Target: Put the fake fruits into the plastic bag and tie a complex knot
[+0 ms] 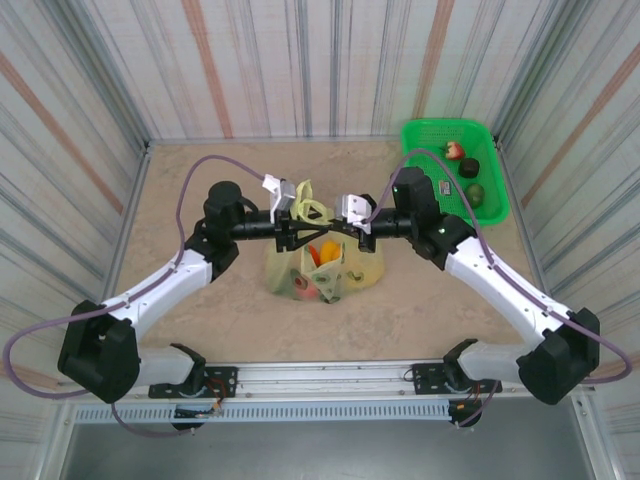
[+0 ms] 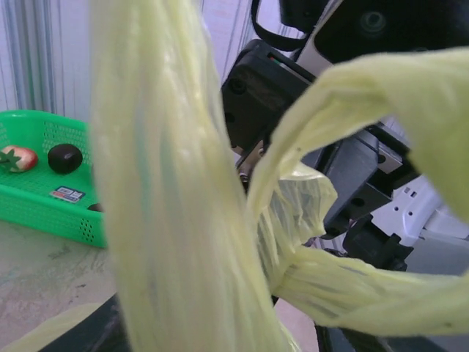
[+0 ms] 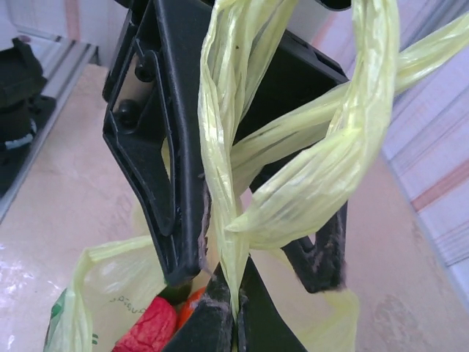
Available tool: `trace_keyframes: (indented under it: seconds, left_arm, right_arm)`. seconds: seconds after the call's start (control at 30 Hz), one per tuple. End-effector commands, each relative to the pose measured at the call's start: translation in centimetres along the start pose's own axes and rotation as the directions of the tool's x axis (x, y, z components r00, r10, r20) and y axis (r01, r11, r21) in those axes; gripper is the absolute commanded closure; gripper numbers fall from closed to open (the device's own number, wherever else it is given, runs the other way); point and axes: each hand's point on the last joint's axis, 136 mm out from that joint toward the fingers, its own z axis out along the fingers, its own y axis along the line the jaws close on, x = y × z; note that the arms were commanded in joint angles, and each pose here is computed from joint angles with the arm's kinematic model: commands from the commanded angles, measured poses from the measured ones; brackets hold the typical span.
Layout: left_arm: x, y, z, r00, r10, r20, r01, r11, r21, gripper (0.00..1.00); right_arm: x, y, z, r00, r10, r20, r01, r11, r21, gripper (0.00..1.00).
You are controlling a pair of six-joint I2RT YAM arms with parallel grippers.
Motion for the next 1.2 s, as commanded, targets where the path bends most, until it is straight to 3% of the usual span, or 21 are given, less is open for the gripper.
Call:
trace_keyframes:
  seconds: [0.0, 0.17, 0.23, 0.27, 0.47, 0.6, 0.73, 1.0, 1.17]
  left_arm:
    - [-0.5, -1.0, 0.3, 1.0, 0.023, -0.014, -0.022, 0.998, 0.055, 0.43]
    - [-0.3, -1.4, 0.2, 0.999, 0.031, -0.018, -0.03, 0.998, 0.055, 0.44]
    - [-0.4, -1.2, 0.1, 0.999, 0.046, -0.017, -0.045, 0.999, 0.03, 0.55]
    - [-0.3, -0.8, -0.1, 0.999, 0.046, -0.025, -0.047, 0.999, -0.005, 0.54]
    - [-1.6, 0.9, -1.8, 0.996, 0.085, -0.02, -0.087, 0.971, -0.223, 0.32]
    - [-1.7, 2.3, -2.9, 0.995, 0.098, -0.025, -0.101, 0.931, -0.351, 0.28]
    - [-1.4, 3.3, -4.1, 0.999, 0.048, -0.006, -0.046, 0.905, -0.422, 0.26]
    - [-0.8, 4.8, -6.7, 0.997, 0.078, 0.011, -0.057, 0.811, -0.582, 0.16]
    - [-0.6, 5.0, -7.0, 0.993, 0.114, 0.042, -0.066, 0.8, -0.597, 0.16]
  right_arm:
    - [0.4, 1.4, 0.4, 1.0, 0.018, -0.013, -0.019, 0.995, -0.1, 1.0]
    - [0.7, 0.9, 1.3, 0.999, 0.026, -0.043, -0.03, 0.995, -0.092, 1.0]
    - [0.5, 0.0, 1.1, 0.998, 0.049, -0.038, -0.051, 0.997, -0.052, 1.0]
    - [0.3, -1.1, 0.6, 0.997, 0.079, -0.015, -0.079, 0.997, -0.003, 1.0]
    - [0.3, -4.7, -3.8, 0.983, 0.148, 0.108, -0.166, 0.97, 0.179, 1.0]
    - [0.6, -5.9, -6.0, 0.97, 0.179, 0.164, -0.215, 0.946, 0.241, 1.0]
    - [1.0, -6.6, -7.0, 0.965, 0.19, 0.179, -0.236, 0.928, 0.287, 1.0]
    - [1.0, -7.5, -8.8, 0.958, 0.189, 0.217, -0.258, 0.898, 0.356, 1.0]
    - [0.8, -7.7, -9.7, 0.956, 0.183, 0.231, -0.262, 0.886, 0.382, 1.0]
